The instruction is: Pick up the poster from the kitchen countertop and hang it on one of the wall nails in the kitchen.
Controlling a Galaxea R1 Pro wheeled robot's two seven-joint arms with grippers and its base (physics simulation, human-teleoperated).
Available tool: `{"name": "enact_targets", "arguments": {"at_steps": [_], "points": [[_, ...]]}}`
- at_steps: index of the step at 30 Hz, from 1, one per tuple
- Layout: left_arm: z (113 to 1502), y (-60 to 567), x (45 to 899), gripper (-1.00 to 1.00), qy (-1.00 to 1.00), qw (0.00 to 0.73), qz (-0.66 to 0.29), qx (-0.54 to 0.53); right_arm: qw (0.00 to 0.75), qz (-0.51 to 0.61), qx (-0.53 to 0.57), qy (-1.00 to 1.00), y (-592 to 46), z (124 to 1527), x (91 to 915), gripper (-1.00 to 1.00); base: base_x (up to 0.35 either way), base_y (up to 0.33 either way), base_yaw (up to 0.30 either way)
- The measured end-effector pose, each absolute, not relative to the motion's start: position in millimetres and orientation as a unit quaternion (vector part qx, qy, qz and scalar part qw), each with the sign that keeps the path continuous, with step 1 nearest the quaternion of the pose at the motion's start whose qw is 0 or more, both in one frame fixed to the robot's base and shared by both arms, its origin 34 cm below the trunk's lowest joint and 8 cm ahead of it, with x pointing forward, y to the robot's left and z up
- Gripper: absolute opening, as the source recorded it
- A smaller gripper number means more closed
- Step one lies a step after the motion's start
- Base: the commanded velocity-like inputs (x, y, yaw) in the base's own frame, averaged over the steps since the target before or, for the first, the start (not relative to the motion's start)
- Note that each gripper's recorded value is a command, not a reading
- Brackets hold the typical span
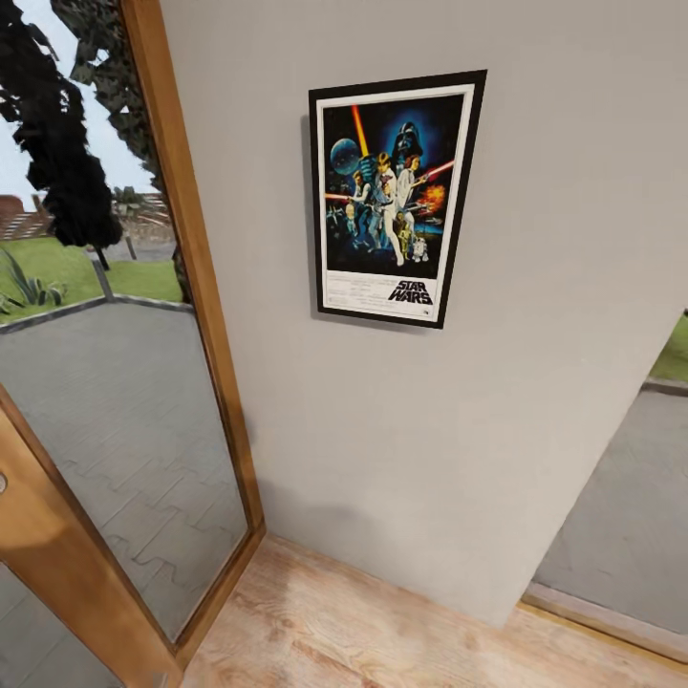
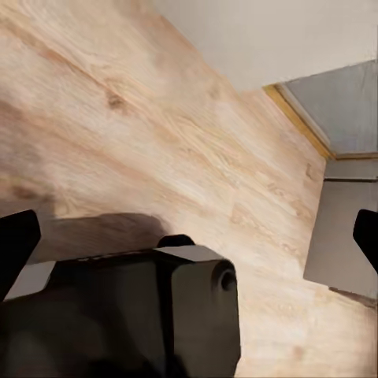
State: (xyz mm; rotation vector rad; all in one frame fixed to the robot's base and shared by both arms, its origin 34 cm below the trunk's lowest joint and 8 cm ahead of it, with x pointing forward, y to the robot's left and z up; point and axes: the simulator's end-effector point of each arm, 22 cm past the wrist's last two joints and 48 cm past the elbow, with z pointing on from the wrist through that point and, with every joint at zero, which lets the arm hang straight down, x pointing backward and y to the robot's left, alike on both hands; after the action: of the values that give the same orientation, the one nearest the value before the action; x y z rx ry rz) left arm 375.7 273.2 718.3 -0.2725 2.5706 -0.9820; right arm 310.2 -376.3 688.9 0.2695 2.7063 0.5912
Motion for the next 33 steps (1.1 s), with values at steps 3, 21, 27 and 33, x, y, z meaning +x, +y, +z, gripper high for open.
{"name": "enact_targets", "arguments": {"at_steps": [3,21,27,33], "points": [[688,309,351,1.00,0.943,0.176,-0.258,-0.112,0.131,0.072,0.124,0.981,-418,657,257,1.00,0.000,0.000,0.000],[640,380,298,1.00,0.979,0.120,0.019,-0.161,0.101,0.018,0.128,0.987,-419,645,191,1.00,0.000,0.000,0.000],[640,375,299,1.00,0.979,0.121,0.029,-0.161,0.108,0.023,0.127,0.986,-410,644,195,1.00,0.000,0.000,0.000],[641,374,303,1.00,0.979,0.126,0.030,-0.161,0.113,0.025,0.126,0.985,-408,644,199,1.00,0.000,0.000,0.000]]}}
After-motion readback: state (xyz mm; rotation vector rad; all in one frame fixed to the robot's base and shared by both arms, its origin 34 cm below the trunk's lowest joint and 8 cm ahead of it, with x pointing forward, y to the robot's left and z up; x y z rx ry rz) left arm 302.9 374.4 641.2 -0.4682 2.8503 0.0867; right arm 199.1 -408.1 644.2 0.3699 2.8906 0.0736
